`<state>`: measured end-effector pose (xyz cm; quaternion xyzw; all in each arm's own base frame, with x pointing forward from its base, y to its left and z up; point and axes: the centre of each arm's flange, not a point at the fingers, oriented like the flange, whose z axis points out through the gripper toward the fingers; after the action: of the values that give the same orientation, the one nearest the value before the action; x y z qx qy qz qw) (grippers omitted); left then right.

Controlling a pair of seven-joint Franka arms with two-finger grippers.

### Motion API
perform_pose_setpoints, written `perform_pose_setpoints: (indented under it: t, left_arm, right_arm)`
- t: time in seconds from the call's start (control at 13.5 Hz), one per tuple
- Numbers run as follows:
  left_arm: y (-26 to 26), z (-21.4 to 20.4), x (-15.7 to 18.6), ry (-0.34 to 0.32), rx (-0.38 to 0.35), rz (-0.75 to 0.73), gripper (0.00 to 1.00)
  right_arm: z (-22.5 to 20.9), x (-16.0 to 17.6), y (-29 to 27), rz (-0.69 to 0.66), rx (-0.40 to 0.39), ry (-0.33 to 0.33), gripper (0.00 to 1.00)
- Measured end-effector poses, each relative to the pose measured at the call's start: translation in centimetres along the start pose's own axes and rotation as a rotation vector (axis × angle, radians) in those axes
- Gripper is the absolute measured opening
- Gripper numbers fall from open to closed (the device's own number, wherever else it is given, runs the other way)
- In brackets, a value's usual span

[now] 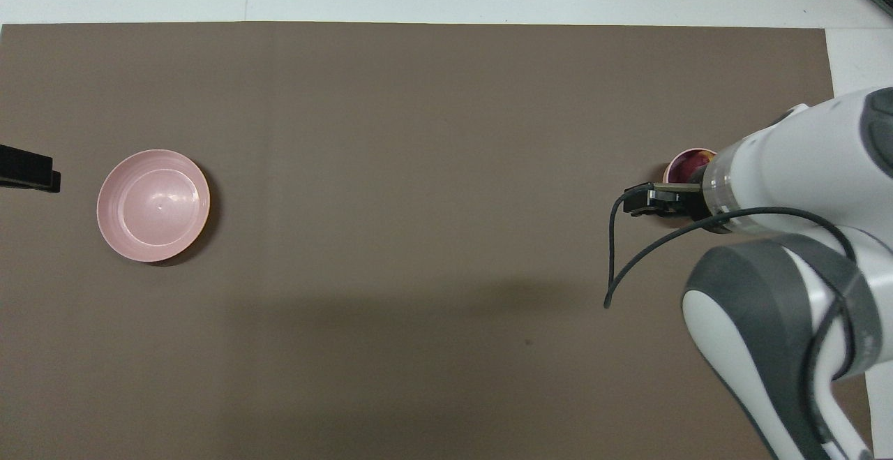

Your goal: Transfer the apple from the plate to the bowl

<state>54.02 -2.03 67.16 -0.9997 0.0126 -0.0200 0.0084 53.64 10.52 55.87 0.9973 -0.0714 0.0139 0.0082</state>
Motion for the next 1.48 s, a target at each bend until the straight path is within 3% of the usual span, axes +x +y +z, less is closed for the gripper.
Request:
perform_pose_setpoints:
  t: [0.15, 0.44, 0.81, 1.48]
  left_arm:
    - [0.2, 0.0, 0.0, 0.000, -0.056, 0.033, 1.00]
    - [0.8, 0.0, 0.0, 0.000, -0.076, 0.065, 1.00]
    - [-0.6, 0.0, 0.0, 0.001, -0.075, 0.040, 1.00]
    - [-0.6, 0.0, 0.0, 0.000, -0.075, 0.040, 1.00]
  right_arm:
    - [-4.0, -0.6, 1.7, 0.013, 0.010, 0.000, 1.00]
    - [-8.6, -0.9, 6.2, -0.036, 0.012, -0.025, 1.00]
    - [-8.3, -1.0, 9.8, -0.132, 0.013, -0.096, 1.00]
    - [-8.6, -0.5, 10.9, -0.180, 0.014, -0.062, 1.00]
